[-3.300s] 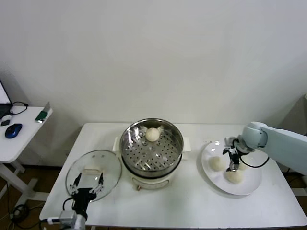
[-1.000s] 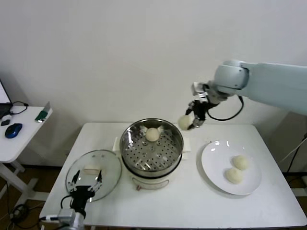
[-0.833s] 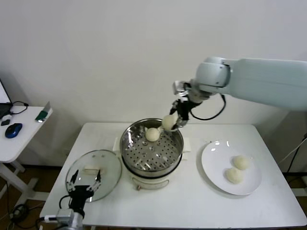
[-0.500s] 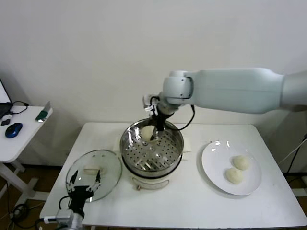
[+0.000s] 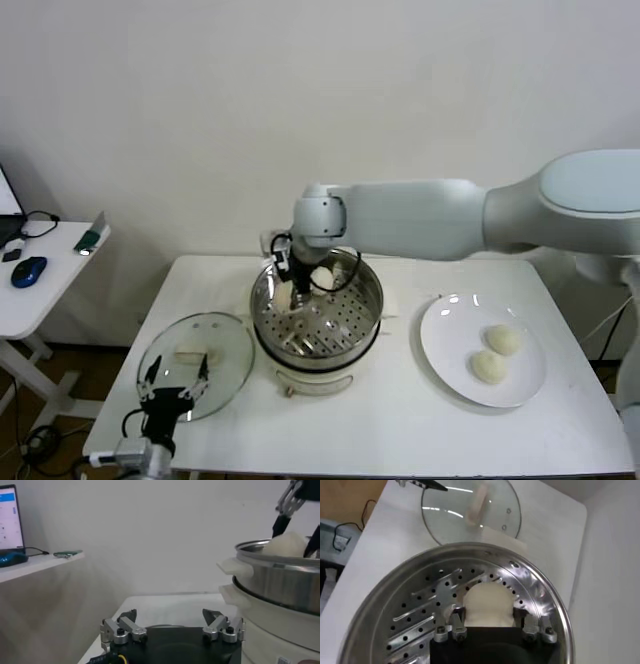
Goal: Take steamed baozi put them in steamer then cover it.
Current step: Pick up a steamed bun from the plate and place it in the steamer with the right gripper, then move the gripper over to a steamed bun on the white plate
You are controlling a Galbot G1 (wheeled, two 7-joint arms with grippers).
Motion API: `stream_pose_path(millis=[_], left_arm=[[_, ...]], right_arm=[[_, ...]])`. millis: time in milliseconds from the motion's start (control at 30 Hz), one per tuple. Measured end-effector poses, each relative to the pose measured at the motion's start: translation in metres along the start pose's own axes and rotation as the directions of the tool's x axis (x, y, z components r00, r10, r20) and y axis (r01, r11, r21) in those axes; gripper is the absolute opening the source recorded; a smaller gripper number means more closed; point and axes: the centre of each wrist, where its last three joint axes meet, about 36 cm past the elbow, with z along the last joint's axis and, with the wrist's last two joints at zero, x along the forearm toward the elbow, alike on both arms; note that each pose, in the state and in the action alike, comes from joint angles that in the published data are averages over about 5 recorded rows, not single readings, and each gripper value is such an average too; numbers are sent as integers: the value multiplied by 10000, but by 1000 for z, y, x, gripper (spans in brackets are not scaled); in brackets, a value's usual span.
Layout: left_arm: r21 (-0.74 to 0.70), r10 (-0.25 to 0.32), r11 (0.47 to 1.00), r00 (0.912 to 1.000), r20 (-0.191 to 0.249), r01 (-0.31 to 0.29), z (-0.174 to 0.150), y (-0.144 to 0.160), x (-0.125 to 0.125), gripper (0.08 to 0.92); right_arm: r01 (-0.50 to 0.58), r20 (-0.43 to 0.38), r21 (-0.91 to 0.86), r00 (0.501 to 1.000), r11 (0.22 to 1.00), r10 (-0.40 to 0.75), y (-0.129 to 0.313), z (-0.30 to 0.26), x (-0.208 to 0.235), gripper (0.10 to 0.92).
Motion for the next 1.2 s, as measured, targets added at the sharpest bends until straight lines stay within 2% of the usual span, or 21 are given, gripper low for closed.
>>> stream_pose_path(millis=[367,567,700,933,1200], left_arm=[[-7,16,10000,10000,-10,-16,0,1,0,823],[-1,44,10000,10000,5,-44,-1,0,1,823],[-13,44,10000,10000,15,-44,-2,0,1,823],[-15,50,10000,10000,31,-50,-3,-1,1,823],[-4,95,10000,9999,72,-95,-3,-2,-2,823]], right_arm=[[73,-237,182,9997,9998,-69,2,-12,-31,658],[-48,-319,329,9995,9994,59,1,-13,-33,792],[-91,-239,433,9997,9990,101,-1,-9,-27,820],[-137,-81,590,9999,9982,142,-8,21,10,823],[-4,-286,248,9996,9997,11,0,115,83,823]])
